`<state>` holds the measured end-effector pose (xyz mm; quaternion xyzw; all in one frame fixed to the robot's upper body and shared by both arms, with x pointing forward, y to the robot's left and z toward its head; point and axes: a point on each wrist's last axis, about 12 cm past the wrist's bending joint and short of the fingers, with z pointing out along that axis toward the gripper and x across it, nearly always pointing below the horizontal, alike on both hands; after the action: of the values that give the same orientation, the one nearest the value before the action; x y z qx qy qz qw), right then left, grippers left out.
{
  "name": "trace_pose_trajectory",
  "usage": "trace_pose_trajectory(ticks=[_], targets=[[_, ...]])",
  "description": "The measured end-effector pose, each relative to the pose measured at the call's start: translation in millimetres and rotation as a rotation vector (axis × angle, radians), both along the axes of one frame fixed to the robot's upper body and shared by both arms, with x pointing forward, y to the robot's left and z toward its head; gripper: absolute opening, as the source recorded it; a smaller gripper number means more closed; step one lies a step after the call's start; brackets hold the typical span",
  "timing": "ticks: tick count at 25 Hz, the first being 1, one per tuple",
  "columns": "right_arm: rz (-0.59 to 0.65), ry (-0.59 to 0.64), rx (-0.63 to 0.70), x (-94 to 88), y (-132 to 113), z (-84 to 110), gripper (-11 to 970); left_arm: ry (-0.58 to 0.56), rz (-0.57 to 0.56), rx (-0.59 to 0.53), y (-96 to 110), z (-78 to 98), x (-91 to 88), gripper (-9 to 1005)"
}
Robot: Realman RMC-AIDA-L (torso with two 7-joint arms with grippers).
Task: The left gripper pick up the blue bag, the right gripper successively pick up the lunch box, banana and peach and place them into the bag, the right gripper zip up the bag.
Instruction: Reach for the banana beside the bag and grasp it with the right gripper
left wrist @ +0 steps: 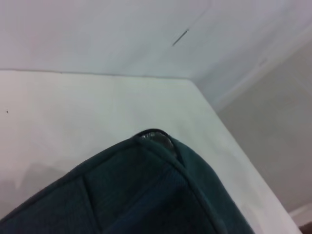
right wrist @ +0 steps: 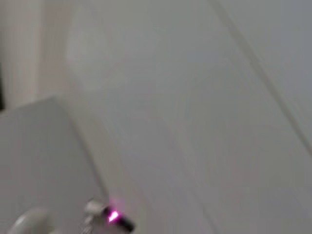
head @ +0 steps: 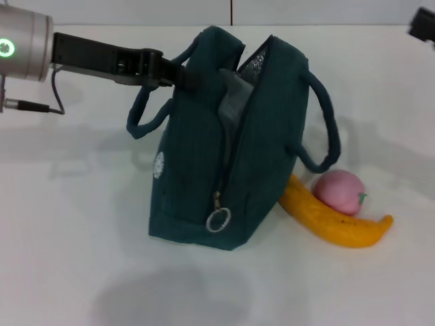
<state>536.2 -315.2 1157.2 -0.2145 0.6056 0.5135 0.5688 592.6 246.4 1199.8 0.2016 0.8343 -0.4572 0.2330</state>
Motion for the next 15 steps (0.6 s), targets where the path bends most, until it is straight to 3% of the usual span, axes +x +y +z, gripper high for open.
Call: trace_pose_trajectory(ticks=[5, 15], targets=[[0.095, 0.004, -0.204, -17.4, -7.5, 31.5, 466, 0.007, 0.002, -0.051, 3.3, -1.2, 1.0, 71], [0.213, 0.178, -0.678, -14.1, 18.2, 56.8, 620, 0.01, 0.01, -0.056, 4.5, -3.6, 0.1, 72]])
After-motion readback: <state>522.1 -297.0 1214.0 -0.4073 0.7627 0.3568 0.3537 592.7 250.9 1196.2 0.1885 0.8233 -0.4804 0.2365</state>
